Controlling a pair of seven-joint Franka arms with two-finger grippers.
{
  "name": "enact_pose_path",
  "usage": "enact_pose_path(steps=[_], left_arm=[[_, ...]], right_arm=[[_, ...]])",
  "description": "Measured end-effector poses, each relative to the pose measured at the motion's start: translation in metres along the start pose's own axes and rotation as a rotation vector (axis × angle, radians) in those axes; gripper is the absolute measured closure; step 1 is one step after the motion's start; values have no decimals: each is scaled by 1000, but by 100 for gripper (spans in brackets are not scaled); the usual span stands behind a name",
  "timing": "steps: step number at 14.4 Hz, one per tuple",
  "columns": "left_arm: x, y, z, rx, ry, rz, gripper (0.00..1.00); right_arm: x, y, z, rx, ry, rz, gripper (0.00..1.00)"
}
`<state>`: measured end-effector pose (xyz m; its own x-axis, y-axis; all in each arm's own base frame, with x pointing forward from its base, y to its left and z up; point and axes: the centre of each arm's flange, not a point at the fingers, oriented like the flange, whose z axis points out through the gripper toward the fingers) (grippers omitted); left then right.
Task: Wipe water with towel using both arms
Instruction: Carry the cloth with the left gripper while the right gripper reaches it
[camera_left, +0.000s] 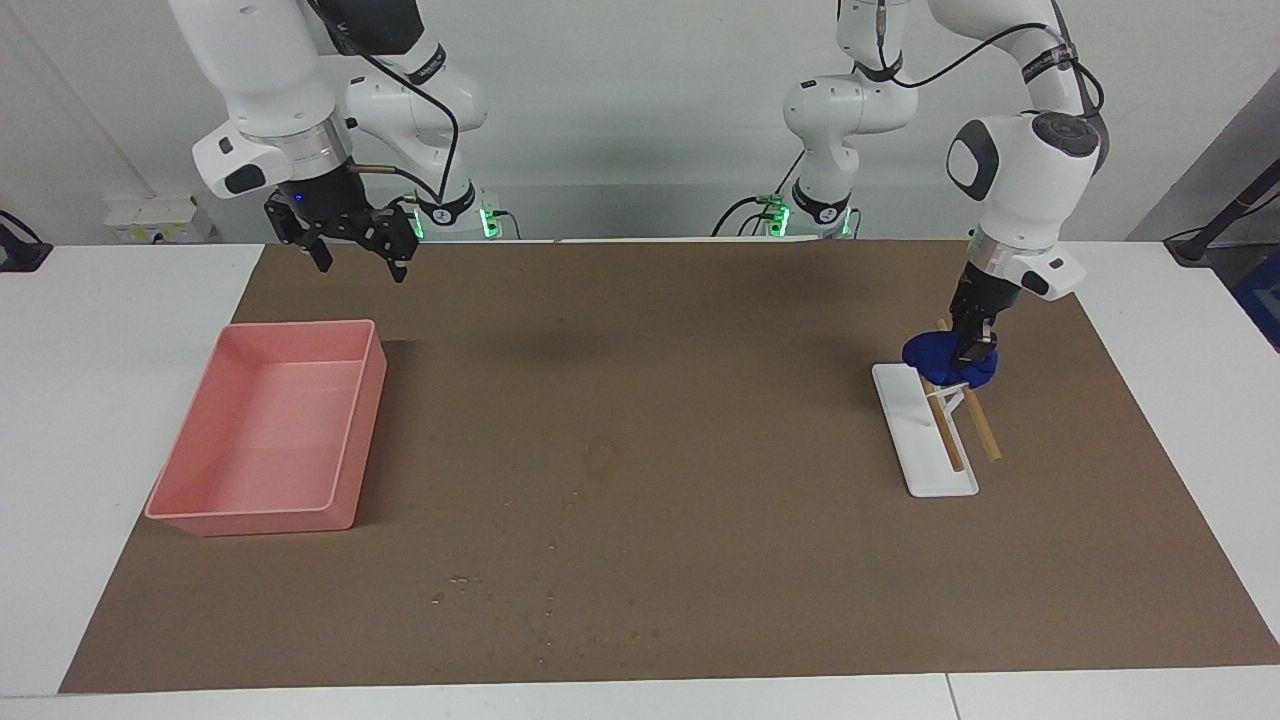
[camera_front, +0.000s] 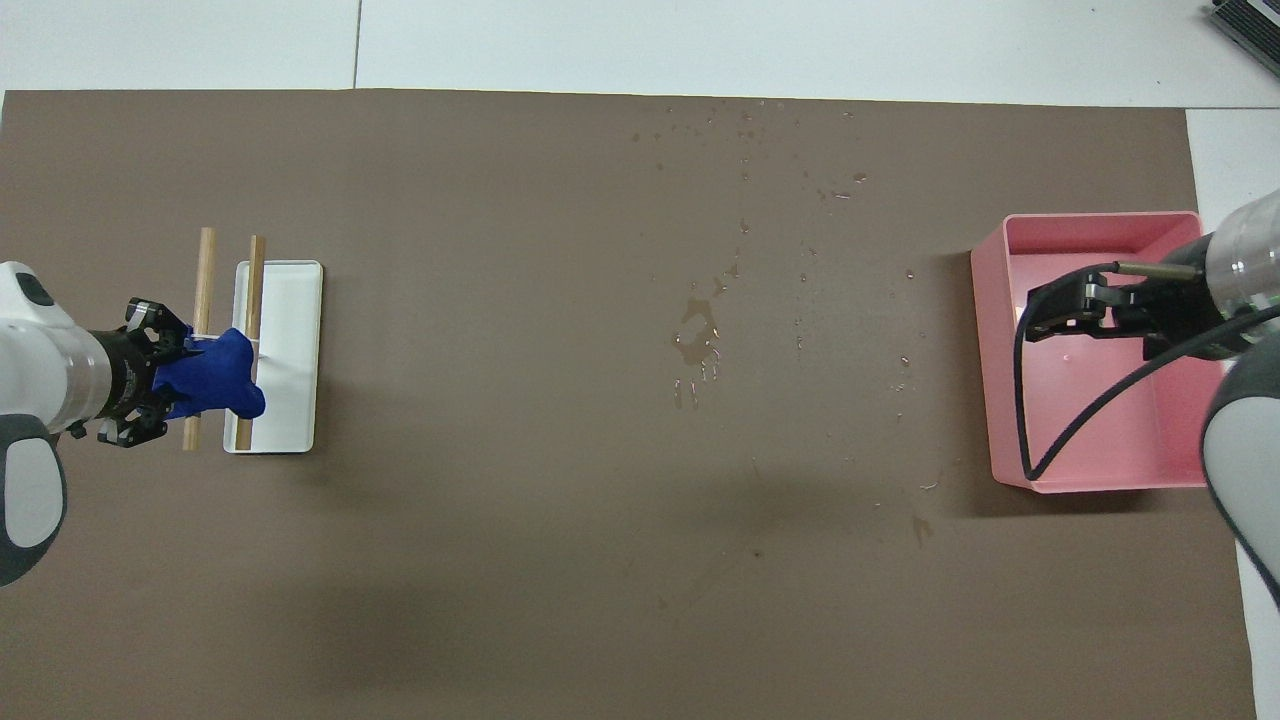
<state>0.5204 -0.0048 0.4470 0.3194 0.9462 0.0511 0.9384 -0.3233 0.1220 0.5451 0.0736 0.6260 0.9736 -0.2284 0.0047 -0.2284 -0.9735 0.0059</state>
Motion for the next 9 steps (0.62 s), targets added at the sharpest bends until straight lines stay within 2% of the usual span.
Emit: enact_pose_path(steps=[2,5,7,9], left_arm=[[-12,19,-16,39,-58,-7,70],[-33,44,-40,33,-138,-73,72],[-66,55,-51,22,-158,-142,72],[-112,66,-63,18,-196,-254,72]], right_arm=[[-5,-15,-3,37,-6,55,1],[-13,-38,-9,95,-6,136,1],[-20,-55,-12,145,-23,217,1],[-24,-70,-16,227,-57,338,1]])
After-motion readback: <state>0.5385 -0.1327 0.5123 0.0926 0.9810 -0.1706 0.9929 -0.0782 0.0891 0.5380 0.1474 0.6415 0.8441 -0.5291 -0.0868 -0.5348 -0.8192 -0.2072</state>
